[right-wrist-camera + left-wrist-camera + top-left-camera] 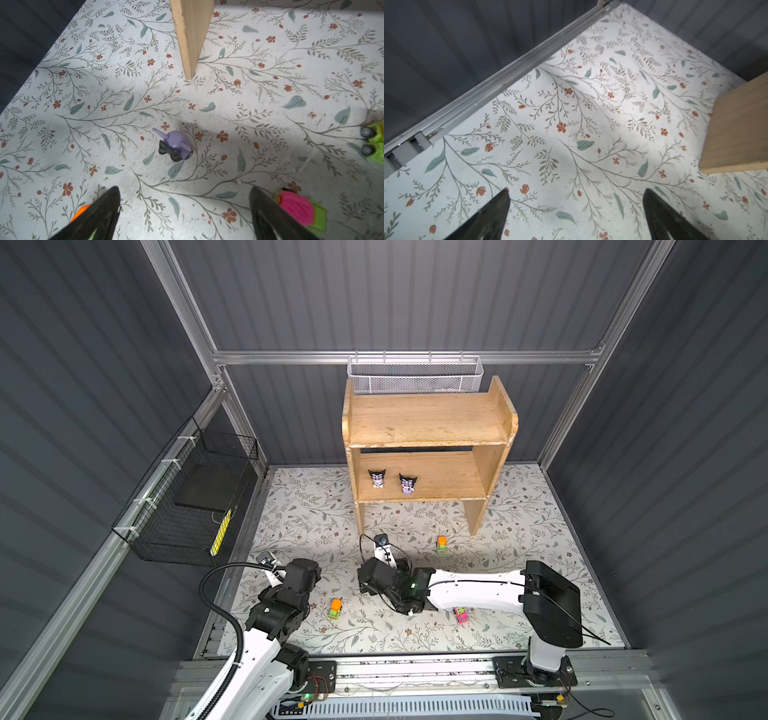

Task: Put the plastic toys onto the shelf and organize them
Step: 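Withdraw the right gripper from the shelf toward the small purple figurine, then lower the right gripper onto the small purple figurine and close on it, then carry the purple figurine into the lower shelf while the left arm moves forward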

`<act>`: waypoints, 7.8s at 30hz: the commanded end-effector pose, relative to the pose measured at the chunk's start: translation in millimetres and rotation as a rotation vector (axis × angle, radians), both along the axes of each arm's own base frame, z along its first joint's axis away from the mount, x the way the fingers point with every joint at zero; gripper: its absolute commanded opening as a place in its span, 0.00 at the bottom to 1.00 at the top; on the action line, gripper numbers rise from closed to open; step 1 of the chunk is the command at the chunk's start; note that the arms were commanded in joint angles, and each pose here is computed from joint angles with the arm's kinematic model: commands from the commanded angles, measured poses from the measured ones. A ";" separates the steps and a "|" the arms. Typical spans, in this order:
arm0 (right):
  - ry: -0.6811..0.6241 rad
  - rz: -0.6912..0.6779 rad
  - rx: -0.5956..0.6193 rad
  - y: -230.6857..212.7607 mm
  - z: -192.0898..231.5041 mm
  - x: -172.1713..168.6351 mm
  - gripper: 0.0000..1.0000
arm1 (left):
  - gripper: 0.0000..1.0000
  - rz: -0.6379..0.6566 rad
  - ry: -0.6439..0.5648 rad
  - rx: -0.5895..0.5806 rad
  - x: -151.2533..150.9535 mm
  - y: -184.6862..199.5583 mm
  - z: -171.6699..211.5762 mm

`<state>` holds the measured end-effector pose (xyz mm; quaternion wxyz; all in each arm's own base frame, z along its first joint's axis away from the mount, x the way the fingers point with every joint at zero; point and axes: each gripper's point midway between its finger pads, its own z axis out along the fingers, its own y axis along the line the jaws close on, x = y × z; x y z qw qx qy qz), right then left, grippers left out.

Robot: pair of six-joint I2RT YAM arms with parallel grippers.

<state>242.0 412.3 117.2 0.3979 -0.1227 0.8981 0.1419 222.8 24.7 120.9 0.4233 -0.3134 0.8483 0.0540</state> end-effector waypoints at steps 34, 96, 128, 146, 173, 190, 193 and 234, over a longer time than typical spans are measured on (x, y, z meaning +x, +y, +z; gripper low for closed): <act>0.043 -0.022 -0.081 41.3 -54.0 42.3 0.95 | 1.00 -0.039 -0.046 -0.082 -4.1 -0.6 -2.2; -0.031 -0.101 -0.161 39.0 -74.8 57.6 0.42 | 1.00 -0.052 -0.077 -0.088 -6.9 -1.1 -0.1; -0.097 0.358 -0.292 -68.5 34.8 20.9 0.29 | 1.00 -0.513 -0.141 -0.184 26.7 -78.1 28.5; -0.173 0.089 -0.200 -198.3 106.2 62.2 0.29 | 1.00 -0.931 -0.192 -0.241 35.7 -177.9 86.7; -0.307 0.001 -0.117 -208.5 157.6 140.2 0.30 | 1.00 -1.140 -0.200 -0.096 31.9 -256.5 105.6; -0.310 -0.009 -0.100 -209.5 158.4 171.0 0.31 | 1.00 -1.150 -0.199 -0.063 41.9 -265.7 111.4; -0.307 -0.019 -0.110 -210.9 156.5 177.1 0.31 | 1.00 -1.153 -0.200 -0.060 42.4 -266.7 111.5; -0.233 -0.080 -0.109 -216.2 147.0 206.8 0.42 | 1.00 -1.152 -0.215 -0.060 42.9 -267.0 113.3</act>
